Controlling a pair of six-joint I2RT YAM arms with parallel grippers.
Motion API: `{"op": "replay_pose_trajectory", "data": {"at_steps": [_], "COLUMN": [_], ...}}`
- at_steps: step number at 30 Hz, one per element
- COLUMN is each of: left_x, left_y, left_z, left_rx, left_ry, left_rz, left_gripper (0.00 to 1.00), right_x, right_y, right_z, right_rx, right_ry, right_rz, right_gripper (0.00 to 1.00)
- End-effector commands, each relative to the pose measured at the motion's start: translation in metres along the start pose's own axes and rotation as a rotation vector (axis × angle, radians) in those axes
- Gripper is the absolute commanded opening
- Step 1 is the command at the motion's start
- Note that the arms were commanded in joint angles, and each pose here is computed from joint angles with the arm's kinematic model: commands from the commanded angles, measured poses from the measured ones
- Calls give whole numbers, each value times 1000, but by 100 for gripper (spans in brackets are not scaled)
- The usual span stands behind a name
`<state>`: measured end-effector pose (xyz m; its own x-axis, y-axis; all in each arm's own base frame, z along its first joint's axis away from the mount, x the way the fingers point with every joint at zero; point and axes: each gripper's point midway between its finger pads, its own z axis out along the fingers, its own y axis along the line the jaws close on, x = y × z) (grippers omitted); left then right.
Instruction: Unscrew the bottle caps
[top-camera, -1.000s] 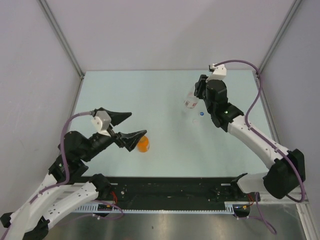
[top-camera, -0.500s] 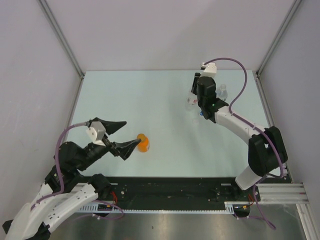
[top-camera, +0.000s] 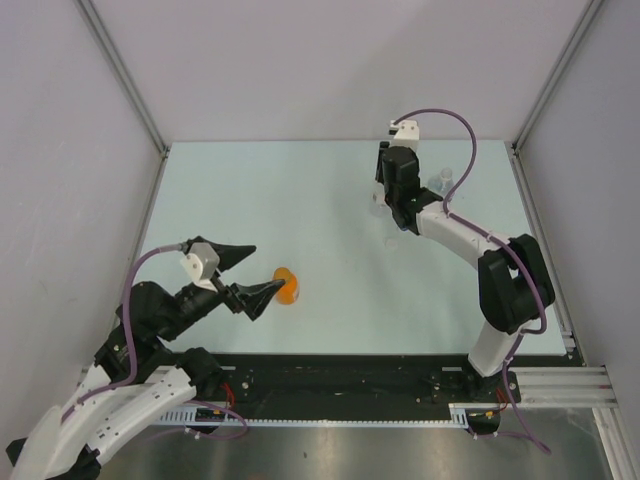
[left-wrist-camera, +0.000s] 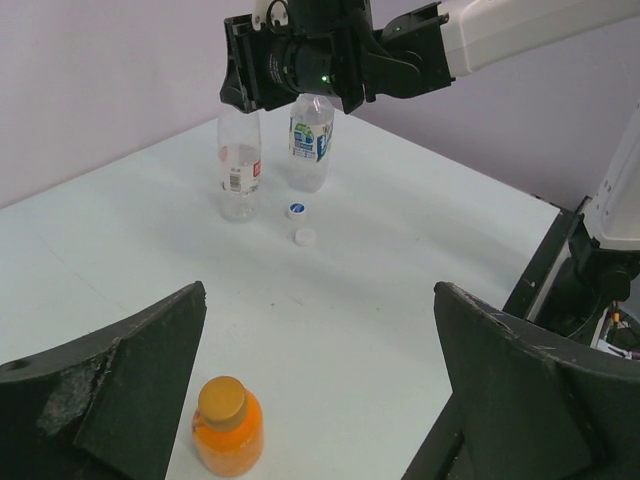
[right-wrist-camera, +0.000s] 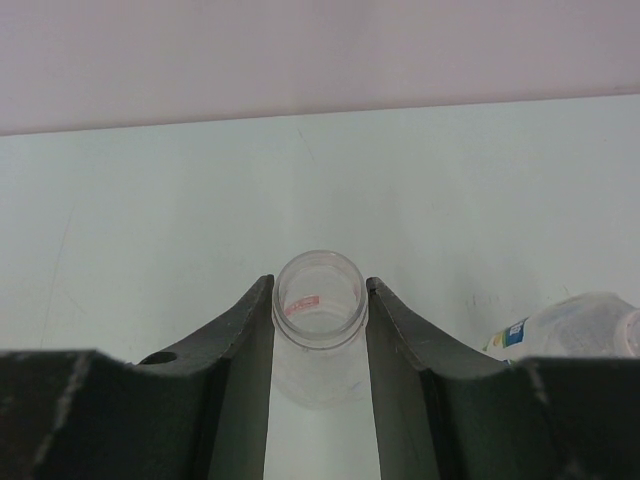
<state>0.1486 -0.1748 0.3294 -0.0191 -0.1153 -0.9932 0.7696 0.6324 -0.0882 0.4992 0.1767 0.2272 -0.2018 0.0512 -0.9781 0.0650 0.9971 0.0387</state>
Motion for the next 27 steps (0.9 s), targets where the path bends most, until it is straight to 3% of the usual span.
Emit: {"op": "replay_pose_trajectory", "data": {"at_steps": [1,14,17,20,27], "left_x": [0,7,8,8,11], "left_y": [2,-1,-1,-1,-1], "left_z": [6,12,12,13,13], "left_rx": [-6,12,14,15,16], "left_ry": [1,16,16,16,21], "left_rz": [-10,-19,-24,-24,-26], "left_gripper": [100,100,100,100,100], "right_x": [-19,-1,-3,-5,-8], "right_y": [-4,-5,-3,-1,-1], "right_z": [6,10,9,9,7], "right_rx": [29,13,3,-4,-8], "right_ry": [-32,37,34,37,42], "right_rz": [22,14,17,24,33], "right_gripper": [0,12,22,40,54]}}
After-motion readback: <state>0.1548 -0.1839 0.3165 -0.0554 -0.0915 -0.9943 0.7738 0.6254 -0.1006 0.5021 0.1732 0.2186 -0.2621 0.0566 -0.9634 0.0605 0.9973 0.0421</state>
